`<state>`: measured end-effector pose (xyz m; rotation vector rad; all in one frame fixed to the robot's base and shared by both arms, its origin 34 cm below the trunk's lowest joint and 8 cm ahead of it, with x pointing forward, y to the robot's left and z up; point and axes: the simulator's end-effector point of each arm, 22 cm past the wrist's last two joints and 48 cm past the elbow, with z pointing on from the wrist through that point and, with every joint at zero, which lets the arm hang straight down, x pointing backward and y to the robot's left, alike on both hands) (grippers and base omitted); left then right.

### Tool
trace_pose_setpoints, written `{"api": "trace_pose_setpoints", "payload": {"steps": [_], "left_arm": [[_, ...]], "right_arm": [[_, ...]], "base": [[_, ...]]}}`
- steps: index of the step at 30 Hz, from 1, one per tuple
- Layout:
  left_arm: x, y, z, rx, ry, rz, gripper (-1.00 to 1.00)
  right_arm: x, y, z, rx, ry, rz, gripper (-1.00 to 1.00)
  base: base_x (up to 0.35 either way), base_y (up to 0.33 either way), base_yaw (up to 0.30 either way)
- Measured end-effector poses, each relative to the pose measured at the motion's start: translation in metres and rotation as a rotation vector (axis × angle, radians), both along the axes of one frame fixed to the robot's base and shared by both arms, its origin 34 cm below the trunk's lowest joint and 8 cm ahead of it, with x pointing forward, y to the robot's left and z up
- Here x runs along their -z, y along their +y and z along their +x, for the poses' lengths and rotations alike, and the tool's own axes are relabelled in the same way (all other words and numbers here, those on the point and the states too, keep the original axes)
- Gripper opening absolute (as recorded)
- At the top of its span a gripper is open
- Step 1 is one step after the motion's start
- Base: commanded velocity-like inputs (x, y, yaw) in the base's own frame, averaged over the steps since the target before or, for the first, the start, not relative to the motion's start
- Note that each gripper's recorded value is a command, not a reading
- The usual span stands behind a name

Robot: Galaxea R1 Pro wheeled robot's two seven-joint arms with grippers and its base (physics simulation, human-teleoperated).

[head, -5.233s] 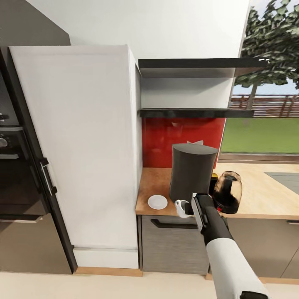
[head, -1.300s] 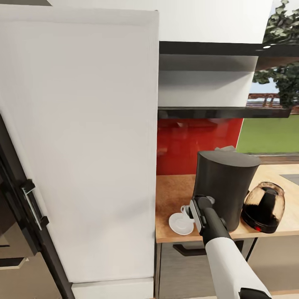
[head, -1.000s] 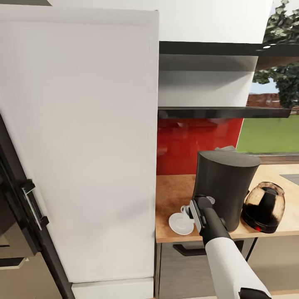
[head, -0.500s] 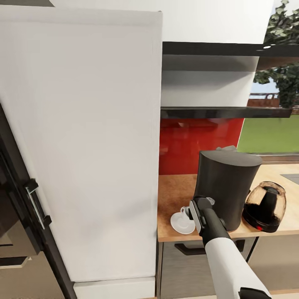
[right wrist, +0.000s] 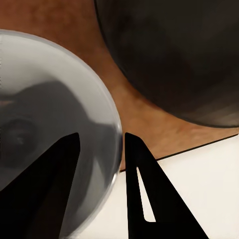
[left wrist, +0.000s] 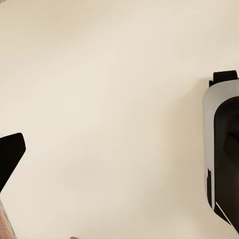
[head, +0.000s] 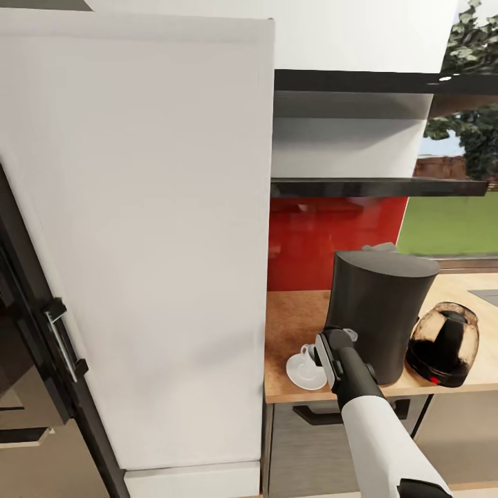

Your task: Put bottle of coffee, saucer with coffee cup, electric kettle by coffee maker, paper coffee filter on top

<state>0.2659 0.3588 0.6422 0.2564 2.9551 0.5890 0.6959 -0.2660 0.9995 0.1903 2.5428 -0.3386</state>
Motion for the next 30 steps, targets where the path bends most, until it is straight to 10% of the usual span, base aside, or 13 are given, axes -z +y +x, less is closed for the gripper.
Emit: {"api": "trace_pose_setpoints", "payload": {"steps": [20,21,30], "left_arm": [[0.0000,0.0000,0.0000,0.000,0.000,0.000,1.00],[0.0000,0.0000,0.0000,0.000,0.000,0.000,1.00],[0.0000,0.0000,0.0000,0.000,0.000,0.000,1.00]], "right_arm": [[0.0003,0.0000,-0.0002,0.000,0.001,0.000,-1.00],[0.0003,0.0000,-0.0002,0.000,0.001,0.000,1.00],[0.0004,0.0000,-0.0002,0.000,0.001,-0.001,1.00]], "base": [[0.000,0.019,0.000],[0.000,0.000,0.000],[0.000,0.000,0.000]]}}
